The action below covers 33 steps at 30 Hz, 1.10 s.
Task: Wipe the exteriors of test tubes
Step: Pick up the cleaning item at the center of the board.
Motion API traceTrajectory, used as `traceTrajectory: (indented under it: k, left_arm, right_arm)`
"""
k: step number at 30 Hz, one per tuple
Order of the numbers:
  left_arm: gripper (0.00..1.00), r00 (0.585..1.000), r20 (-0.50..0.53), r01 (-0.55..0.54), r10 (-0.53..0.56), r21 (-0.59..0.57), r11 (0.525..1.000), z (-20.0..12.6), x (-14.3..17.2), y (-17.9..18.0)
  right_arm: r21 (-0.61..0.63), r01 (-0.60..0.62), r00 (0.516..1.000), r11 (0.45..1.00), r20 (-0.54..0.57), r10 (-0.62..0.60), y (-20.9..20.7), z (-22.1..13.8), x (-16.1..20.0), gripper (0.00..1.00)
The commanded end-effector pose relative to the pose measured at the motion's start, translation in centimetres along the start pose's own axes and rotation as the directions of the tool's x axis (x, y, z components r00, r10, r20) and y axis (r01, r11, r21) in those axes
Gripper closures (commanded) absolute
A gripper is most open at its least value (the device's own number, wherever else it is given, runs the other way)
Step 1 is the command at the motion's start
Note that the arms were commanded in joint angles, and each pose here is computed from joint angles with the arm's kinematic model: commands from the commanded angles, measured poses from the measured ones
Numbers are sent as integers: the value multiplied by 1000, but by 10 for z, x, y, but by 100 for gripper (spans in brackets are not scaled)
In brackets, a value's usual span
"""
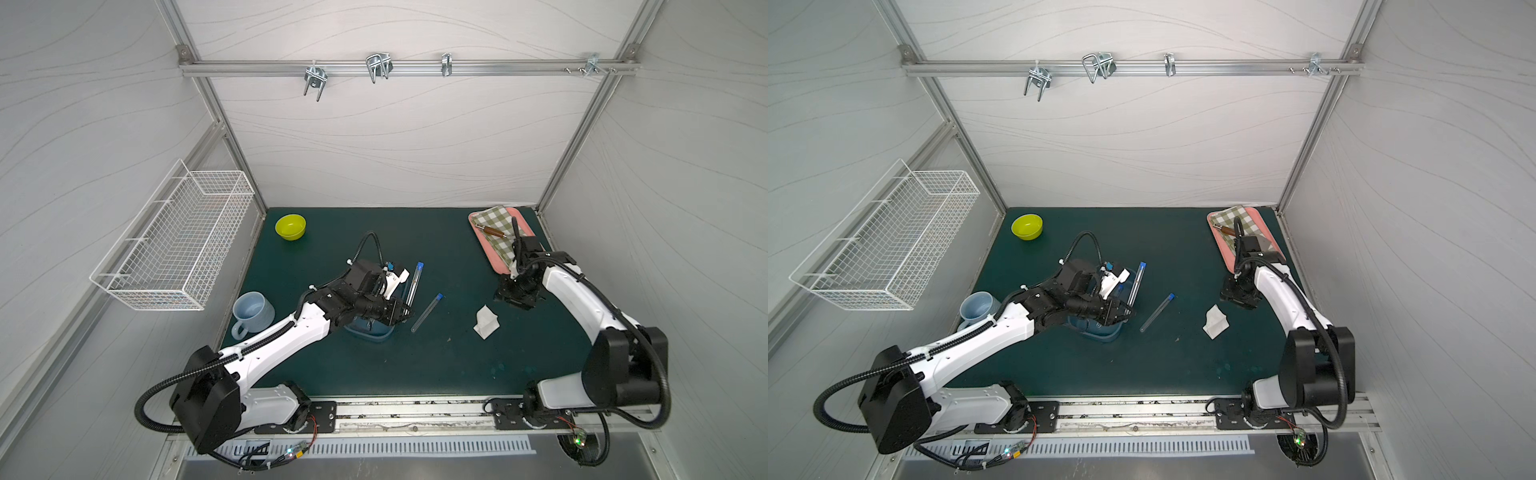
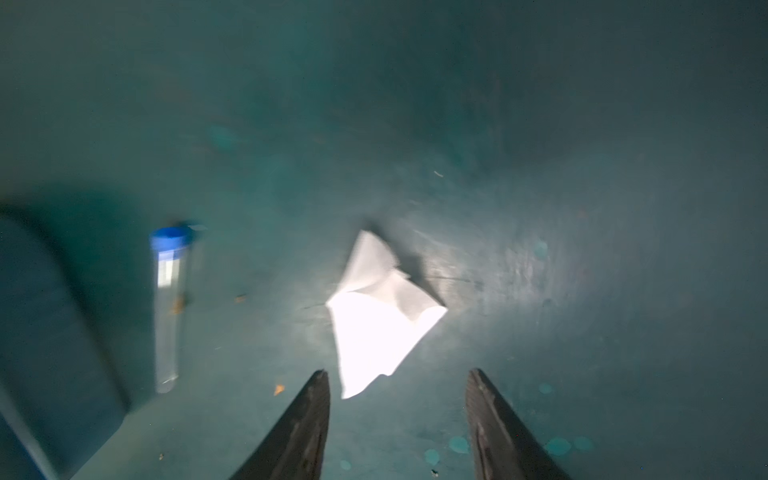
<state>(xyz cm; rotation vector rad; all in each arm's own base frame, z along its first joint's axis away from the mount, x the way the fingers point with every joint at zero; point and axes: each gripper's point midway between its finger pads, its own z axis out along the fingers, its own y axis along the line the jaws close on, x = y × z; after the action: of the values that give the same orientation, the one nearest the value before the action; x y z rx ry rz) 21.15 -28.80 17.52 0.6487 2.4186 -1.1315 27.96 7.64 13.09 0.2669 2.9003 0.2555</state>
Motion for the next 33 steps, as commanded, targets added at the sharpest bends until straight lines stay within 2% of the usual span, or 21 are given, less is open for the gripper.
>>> traceTrajectory:
  k: [1, 4, 9, 18, 23, 28, 33]
  left_arm:
    - [95, 999, 39, -28, 27, 32, 999, -1, -11, -7]
    - [95, 999, 38, -27, 26, 35, 999, -2, -11, -8]
    - [95, 998, 51, -33, 32, 25, 999, -9, -8, -9]
    - [95, 999, 41, -22, 20, 33, 999, -6, -4, -6]
    - [95, 999, 44, -26, 24, 34, 999, -7, -6, -7]
    - [95, 999, 40, -23, 21, 32, 999, -6, -4, -6]
    - [95, 999, 41, -20, 18, 33, 999, -6, -5, -6]
  right_arm:
    - [25, 73, 997, 997, -33, -73, 30, -5, 14, 44]
    - [44, 130, 989, 991, -81, -126, 53, 22, 17, 44]
    - [161, 140, 977, 977, -182, -110, 38, 67, 28, 47]
    - [213, 137, 970, 968, -225, -88, 18, 86, 42, 51]
    - [196, 103, 970, 975, -237, -55, 11, 103, 43, 54]
    - [203, 91, 971, 975, -236, -41, 1, 111, 37, 62]
    - [187, 88, 974, 978, -223, -45, 1, 116, 31, 78]
